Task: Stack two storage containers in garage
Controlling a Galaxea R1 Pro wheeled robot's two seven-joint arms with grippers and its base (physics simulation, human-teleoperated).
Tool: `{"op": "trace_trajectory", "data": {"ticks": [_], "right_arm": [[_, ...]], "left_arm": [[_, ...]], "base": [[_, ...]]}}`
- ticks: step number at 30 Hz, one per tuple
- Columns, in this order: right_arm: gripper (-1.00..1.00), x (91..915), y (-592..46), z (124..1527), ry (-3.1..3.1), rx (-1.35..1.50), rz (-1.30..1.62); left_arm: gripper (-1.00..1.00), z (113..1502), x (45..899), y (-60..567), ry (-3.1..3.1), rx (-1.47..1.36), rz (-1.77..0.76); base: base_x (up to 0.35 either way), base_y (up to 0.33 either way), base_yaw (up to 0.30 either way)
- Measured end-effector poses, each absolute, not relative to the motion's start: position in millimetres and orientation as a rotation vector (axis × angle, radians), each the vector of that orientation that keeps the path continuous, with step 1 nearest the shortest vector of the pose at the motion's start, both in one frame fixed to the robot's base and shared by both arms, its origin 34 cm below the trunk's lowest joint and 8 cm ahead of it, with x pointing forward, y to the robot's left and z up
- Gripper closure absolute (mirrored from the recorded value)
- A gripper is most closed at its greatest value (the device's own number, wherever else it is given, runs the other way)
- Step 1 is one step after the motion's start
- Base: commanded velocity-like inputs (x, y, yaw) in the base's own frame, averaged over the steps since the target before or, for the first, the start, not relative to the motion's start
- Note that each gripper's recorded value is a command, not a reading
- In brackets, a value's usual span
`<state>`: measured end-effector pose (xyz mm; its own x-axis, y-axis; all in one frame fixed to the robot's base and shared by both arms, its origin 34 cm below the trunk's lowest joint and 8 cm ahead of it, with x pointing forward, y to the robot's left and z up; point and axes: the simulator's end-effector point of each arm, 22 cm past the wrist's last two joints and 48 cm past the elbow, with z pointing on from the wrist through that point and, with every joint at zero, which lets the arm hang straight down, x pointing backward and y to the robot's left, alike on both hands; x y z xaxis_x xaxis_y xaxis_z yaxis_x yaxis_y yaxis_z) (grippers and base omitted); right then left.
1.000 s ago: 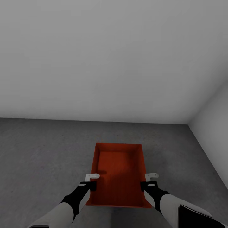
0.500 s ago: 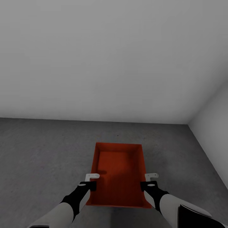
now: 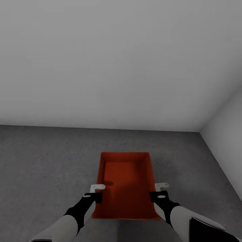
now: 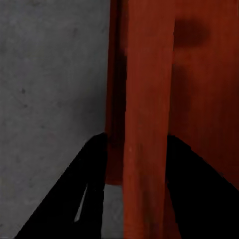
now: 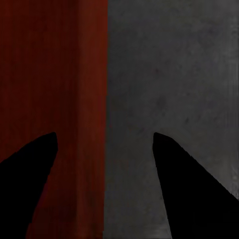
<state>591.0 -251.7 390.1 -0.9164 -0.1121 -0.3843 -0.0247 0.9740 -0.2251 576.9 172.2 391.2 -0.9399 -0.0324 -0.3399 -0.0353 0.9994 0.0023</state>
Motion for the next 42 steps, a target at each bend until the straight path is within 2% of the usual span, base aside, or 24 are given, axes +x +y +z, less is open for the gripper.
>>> {"op": "trace_trajectory", "data": {"ticks": [42], "right_arm": [[-1.00,592,-253,400,2.716,-0.093,-0.305]], "left_arm": [[-1.00,401,579,172,2.796,-0.133,-0.013]], "base": [[0.000,0.000,0.000]]}}
